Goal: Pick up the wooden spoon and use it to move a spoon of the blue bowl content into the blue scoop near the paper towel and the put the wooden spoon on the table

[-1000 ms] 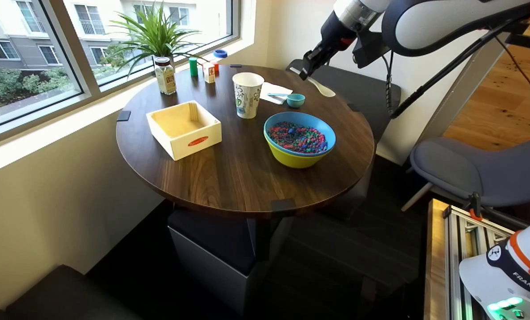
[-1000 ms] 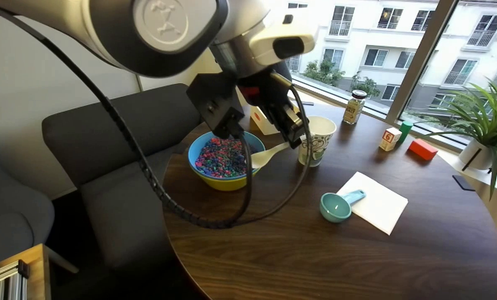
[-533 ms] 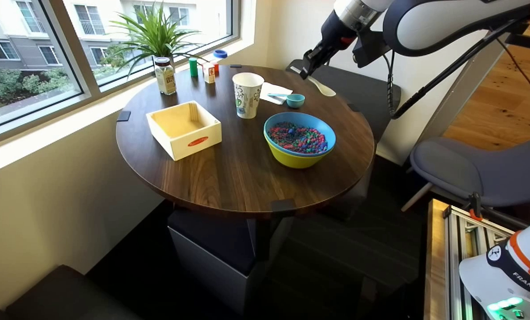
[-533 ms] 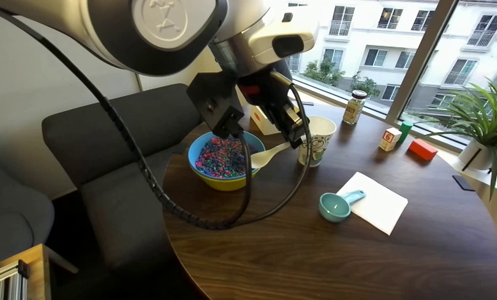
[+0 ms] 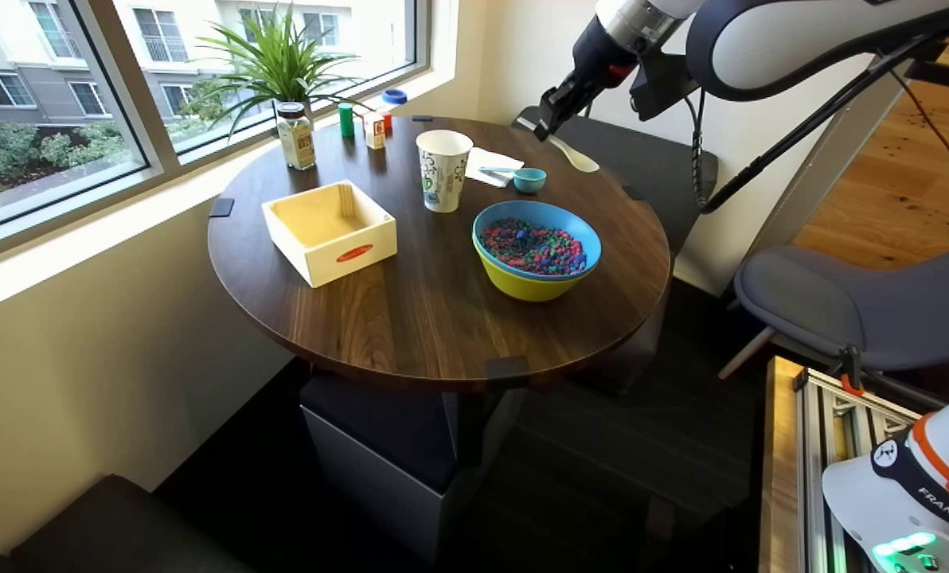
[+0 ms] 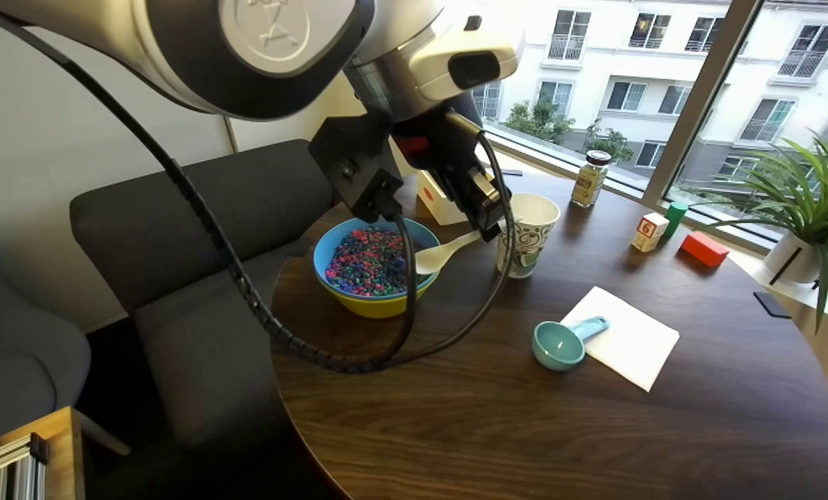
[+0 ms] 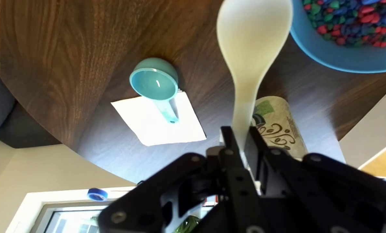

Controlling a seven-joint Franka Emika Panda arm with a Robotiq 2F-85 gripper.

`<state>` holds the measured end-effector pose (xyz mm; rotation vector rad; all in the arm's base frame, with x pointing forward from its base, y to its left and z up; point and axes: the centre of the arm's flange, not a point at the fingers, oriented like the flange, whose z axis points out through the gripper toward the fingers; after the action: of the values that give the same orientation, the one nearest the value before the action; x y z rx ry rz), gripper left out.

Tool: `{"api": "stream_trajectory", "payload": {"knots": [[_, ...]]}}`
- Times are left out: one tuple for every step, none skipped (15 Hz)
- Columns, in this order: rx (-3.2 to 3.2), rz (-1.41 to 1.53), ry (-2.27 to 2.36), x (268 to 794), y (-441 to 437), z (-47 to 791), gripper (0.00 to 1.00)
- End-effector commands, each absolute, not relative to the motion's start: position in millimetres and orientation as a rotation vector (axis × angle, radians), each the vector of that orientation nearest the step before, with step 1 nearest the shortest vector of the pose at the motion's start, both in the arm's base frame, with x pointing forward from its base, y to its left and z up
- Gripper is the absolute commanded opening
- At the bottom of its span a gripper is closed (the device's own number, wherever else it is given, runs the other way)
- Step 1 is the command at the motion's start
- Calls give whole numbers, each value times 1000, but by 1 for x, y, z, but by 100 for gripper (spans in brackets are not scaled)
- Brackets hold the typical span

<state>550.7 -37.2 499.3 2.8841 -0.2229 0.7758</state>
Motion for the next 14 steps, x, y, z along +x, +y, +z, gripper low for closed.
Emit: {"api": "stream_trajectory", "payload": {"knots": [[2877, 791, -260, 545, -7, 499, 3], [2873, 795, -287, 545, 1, 498, 3], [2853, 800, -316, 545, 6, 496, 3], [2850, 795, -344, 545, 14, 495, 3], [2827, 805, -370, 544, 20, 491, 3], [2816, 809, -402, 545, 25, 487, 3], [2802, 813, -428, 545, 30, 484, 3], [2783, 819, -456, 546, 34, 481, 3], [2765, 825, -476, 546, 38, 477, 3], [2750, 828, -492, 546, 41, 473, 3], [2733, 834, -512, 546, 45, 469, 3], [2721, 838, -524, 546, 49, 465, 3], [2711, 836, -538, 547, 52, 461, 3], [2702, 839, -551, 547, 56, 456, 3]]}}
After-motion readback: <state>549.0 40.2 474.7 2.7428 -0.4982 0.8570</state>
